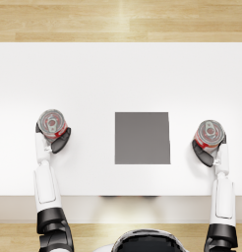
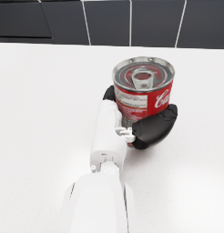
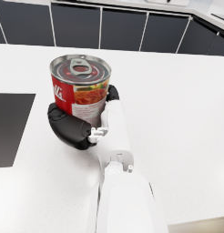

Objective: Pick up the red can on the left and place it in the middle, then pick up the red can on the right and place it on top of the can in the middle

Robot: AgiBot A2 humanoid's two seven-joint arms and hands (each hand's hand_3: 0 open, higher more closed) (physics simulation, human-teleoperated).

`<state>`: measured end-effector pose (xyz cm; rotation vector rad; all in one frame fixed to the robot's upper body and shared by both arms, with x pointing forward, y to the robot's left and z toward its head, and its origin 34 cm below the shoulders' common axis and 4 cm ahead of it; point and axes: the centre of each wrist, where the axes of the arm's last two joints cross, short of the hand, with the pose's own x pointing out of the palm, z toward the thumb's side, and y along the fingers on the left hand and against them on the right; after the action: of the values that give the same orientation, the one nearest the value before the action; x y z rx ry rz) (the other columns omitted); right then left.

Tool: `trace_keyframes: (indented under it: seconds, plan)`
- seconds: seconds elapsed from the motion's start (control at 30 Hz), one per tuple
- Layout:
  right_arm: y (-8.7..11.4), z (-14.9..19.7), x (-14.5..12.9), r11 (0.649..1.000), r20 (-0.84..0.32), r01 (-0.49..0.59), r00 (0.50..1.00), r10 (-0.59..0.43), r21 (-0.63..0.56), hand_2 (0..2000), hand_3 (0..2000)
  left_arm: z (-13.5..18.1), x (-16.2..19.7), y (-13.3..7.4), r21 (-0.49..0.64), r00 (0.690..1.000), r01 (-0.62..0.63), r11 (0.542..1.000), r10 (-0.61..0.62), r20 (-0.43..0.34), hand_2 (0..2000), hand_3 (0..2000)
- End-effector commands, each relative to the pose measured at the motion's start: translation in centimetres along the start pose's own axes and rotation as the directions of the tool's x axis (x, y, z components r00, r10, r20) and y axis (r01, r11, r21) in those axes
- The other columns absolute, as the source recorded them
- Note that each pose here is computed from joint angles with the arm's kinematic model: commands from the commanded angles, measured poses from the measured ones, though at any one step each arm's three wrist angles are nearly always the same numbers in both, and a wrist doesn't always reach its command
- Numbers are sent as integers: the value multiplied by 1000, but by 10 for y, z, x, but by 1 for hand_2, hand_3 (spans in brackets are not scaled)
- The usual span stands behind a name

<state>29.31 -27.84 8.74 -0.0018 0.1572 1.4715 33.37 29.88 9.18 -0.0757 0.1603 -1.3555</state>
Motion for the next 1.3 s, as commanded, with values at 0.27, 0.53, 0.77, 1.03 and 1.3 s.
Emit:
trace_keyframes:
  seconds: [0.27, 0.53, 0.77, 1.03, 1.3]
  plan:
    - [14, 89, 27, 937, -32, -97, 995, 92, -337, 2000, 1520, 90, 71, -61, 410, 956, 291, 865, -243, -166, 2000, 1520]
    - [22, 118, 44, 882, -46, -158, 987, 154, -443, 2000, 1520, 98, 165, -78, 389, 812, 584, 713, -517, -271, 2000, 1520]
    - [24, 128, 55, 861, -49, -188, 981, 187, -472, 2000, 1520, 77, 205, -71, 289, 742, 670, 684, -601, -298, 2000, 1520]
    - [34, 156, 65, 795, -53, -205, 976, 213, -570, 2000, 1520, 39, 216, -58, 348, 731, 682, 643, -621, -283, 2000, 1520]
    - [38, 160, 77, 777, -61, -241, 965, 254, -581, 2000, 1520, 14, 213, -50, 294, 747, 665, 687, -616, -250, 2000, 1520]
